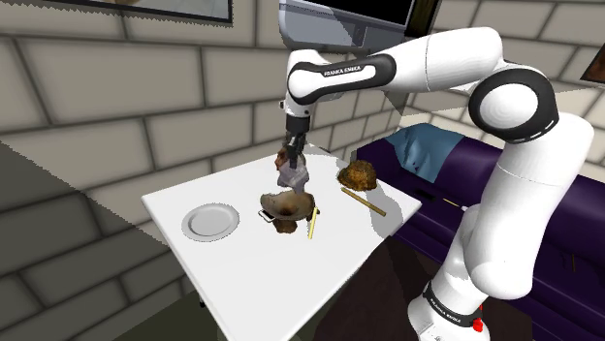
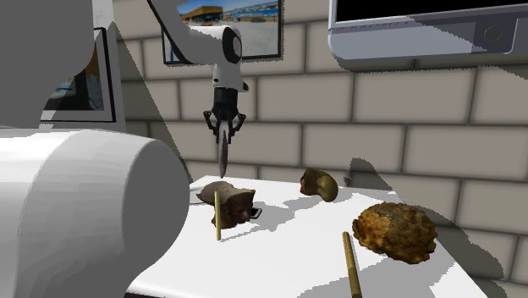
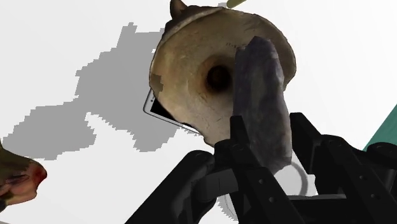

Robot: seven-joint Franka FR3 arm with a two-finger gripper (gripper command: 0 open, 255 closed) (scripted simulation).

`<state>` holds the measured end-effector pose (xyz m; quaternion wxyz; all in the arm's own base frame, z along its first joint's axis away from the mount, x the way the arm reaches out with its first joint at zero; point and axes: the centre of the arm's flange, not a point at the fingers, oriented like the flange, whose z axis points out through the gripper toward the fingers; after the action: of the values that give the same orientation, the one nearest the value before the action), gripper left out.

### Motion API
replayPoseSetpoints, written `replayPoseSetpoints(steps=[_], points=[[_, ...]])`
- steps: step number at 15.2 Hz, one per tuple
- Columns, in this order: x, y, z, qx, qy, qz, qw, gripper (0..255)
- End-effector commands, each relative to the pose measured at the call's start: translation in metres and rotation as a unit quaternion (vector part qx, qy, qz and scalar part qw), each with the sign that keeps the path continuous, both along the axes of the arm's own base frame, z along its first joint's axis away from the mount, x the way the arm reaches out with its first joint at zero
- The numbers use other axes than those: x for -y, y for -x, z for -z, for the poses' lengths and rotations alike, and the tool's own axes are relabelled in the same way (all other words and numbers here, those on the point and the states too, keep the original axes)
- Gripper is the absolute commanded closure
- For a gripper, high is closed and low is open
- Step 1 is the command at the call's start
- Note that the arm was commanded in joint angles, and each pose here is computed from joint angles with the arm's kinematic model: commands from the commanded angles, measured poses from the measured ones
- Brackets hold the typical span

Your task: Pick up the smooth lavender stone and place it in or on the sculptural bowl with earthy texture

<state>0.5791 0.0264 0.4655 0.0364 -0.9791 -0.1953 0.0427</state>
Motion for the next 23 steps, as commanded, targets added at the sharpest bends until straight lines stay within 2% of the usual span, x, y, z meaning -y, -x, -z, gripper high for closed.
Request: replayPoseSetpoints(steps=[1, 6, 13, 14, 19, 23], points=[[0.000, -0.001, 0.011, 0.000, 0.000, 0.000, 1.0000, 255], [0.000, -0.001, 0.037, 0.000, 0.000, 0.000, 1.0000, 255], [0.000, -0.001, 0.037, 0.000, 0.000, 0.000, 1.0000, 255], [0.000, -0.001, 0.037, 0.000, 0.000, 0.000, 1.0000, 0], [0.000, -0.001, 0.037, 0.000, 0.000, 0.000, 1.0000, 0], [0.003, -0.006, -0.013, 0.000, 0.000, 0.000, 1.0000, 0]])
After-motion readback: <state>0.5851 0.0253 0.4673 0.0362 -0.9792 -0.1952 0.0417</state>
